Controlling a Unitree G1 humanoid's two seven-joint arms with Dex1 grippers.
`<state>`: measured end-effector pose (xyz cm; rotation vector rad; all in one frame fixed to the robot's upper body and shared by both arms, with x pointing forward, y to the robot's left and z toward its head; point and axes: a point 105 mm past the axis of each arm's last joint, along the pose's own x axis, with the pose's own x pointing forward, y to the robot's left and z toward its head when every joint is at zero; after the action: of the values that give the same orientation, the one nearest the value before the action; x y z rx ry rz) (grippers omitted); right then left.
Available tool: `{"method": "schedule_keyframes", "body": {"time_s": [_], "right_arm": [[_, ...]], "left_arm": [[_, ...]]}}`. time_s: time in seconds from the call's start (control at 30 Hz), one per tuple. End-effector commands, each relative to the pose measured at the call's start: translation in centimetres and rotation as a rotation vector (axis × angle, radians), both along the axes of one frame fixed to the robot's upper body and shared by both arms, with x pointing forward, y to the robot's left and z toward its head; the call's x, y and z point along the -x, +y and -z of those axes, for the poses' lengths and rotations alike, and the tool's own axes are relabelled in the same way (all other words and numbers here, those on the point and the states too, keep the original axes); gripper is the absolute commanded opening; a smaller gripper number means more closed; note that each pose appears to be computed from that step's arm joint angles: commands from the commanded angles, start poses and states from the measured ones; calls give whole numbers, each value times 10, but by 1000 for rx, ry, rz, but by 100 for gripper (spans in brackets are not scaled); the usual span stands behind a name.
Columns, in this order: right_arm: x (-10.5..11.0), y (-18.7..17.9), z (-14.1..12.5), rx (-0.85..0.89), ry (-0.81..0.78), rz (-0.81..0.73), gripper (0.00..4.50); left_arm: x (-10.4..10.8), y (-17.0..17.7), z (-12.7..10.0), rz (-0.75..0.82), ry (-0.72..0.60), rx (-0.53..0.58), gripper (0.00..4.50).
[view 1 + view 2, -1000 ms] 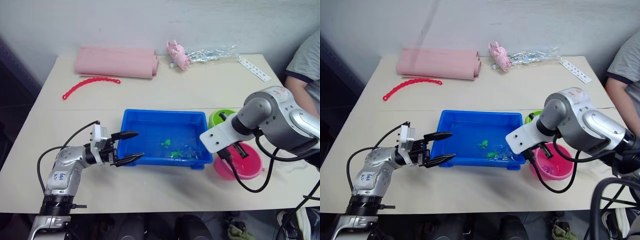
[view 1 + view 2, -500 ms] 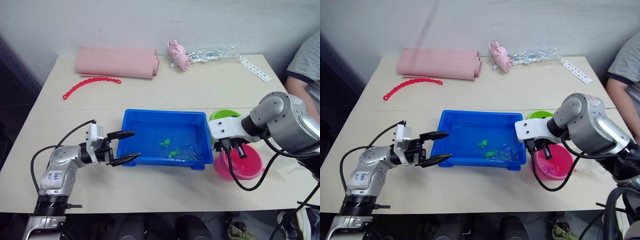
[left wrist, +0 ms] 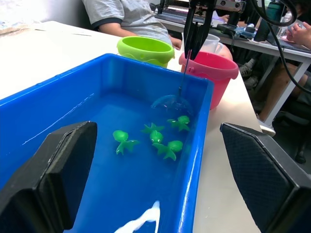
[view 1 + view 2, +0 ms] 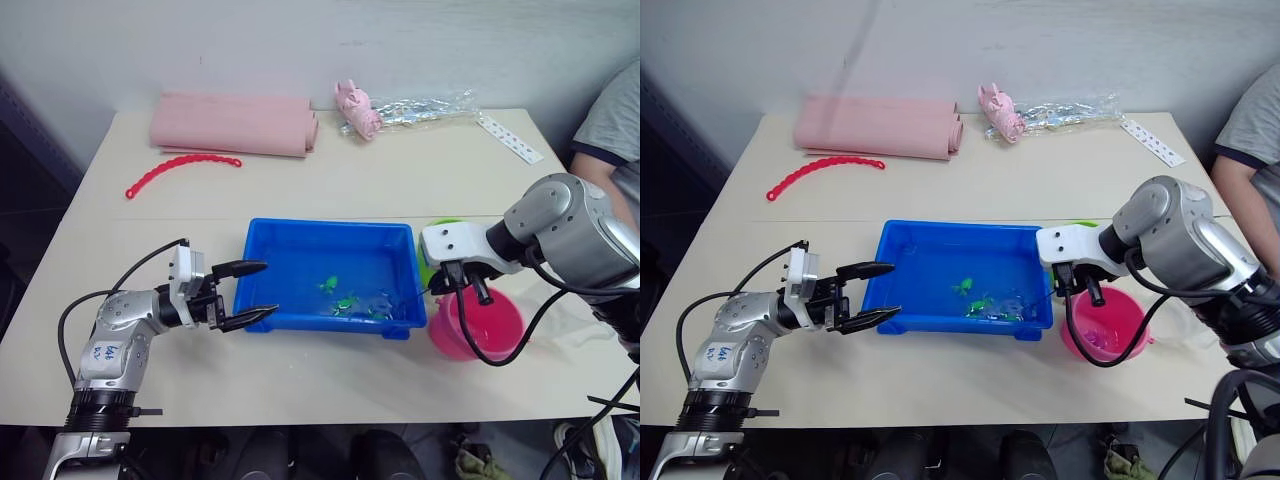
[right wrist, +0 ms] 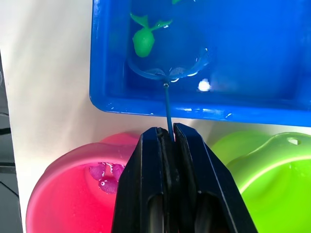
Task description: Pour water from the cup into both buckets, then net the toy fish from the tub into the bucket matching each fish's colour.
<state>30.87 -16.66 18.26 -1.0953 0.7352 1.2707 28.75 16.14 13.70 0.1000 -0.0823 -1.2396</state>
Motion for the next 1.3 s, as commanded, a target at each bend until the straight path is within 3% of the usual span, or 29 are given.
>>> {"method": "schedule_keyframes", "body": {"time_s": [0.03, 0.57, 1.3], "right_arm": [[3, -6, -14, -14, 14, -11, 0], [6, 6, -1, -177, 29, -46, 0], [15, -16, -4, -362, 48, 47, 0]], "left_arm": [[2, 5, -7, -11, -33, 6, 444], [5, 5, -10, -27, -43, 8, 444], [3, 12, -11, -31, -51, -13, 444]]}}
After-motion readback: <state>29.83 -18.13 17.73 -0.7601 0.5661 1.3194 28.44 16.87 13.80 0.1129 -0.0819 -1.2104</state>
